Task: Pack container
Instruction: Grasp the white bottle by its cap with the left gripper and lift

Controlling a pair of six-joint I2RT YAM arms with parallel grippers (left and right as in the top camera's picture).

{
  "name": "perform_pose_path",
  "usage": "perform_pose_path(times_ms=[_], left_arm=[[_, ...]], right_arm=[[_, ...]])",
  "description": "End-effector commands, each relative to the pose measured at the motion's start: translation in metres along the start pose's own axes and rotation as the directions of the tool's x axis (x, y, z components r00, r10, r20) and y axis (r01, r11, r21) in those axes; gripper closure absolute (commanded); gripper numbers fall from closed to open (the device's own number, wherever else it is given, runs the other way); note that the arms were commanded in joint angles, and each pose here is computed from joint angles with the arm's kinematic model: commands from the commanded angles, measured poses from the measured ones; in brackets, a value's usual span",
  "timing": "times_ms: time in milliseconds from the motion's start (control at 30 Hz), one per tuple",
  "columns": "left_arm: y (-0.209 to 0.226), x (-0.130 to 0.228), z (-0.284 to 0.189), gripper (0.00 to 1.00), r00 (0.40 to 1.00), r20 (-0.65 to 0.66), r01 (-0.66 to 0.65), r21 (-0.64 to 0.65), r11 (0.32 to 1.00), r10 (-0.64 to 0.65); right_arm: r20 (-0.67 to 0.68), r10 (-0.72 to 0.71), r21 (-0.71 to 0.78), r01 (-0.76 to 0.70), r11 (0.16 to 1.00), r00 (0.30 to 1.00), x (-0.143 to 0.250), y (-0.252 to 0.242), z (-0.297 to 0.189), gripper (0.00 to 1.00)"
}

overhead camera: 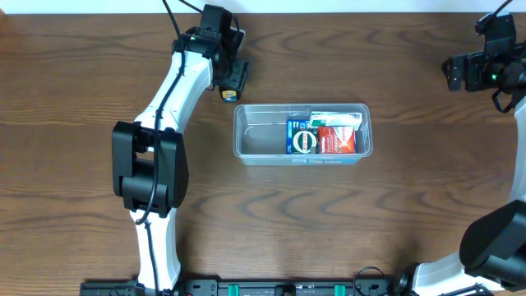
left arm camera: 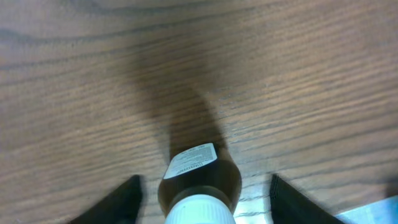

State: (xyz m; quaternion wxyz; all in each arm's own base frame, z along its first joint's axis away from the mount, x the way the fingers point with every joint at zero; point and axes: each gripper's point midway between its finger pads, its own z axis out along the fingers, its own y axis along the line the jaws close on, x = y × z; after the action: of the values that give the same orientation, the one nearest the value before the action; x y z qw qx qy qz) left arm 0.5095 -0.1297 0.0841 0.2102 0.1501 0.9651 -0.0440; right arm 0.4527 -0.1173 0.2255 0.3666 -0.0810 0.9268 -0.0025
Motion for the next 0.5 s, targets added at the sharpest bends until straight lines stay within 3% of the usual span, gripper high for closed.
perform_pose_path(times_ms=[0,300,467], left_arm=[[-0.0013,0.0017,0.0024,0.53,1.0,-0.003,-0.009,0.007,1.0,0.009],[-0.0015,0.0039,0.0023,0.72,1.0,-0.012,-0.001,0.007,1.0,0.001],[-0.0018,0.0079,-0.0002,0.73,1.0,-0.029,0.008,0.008,1.0,-0.008]], right_arm=[[-0.001,0.017,-0.004,-0.017,1.0,1.0,0.0009,-0.0021,0.0012,0.01],[-0.001,0.017,-0.004,-0.017,1.0,1.0,0.0009,-0.0021,0.0012,0.01],[-0.001,0.017,-0.004,-0.017,1.0,1.0,0.0009,-0.0021,0.0012,0.01]])
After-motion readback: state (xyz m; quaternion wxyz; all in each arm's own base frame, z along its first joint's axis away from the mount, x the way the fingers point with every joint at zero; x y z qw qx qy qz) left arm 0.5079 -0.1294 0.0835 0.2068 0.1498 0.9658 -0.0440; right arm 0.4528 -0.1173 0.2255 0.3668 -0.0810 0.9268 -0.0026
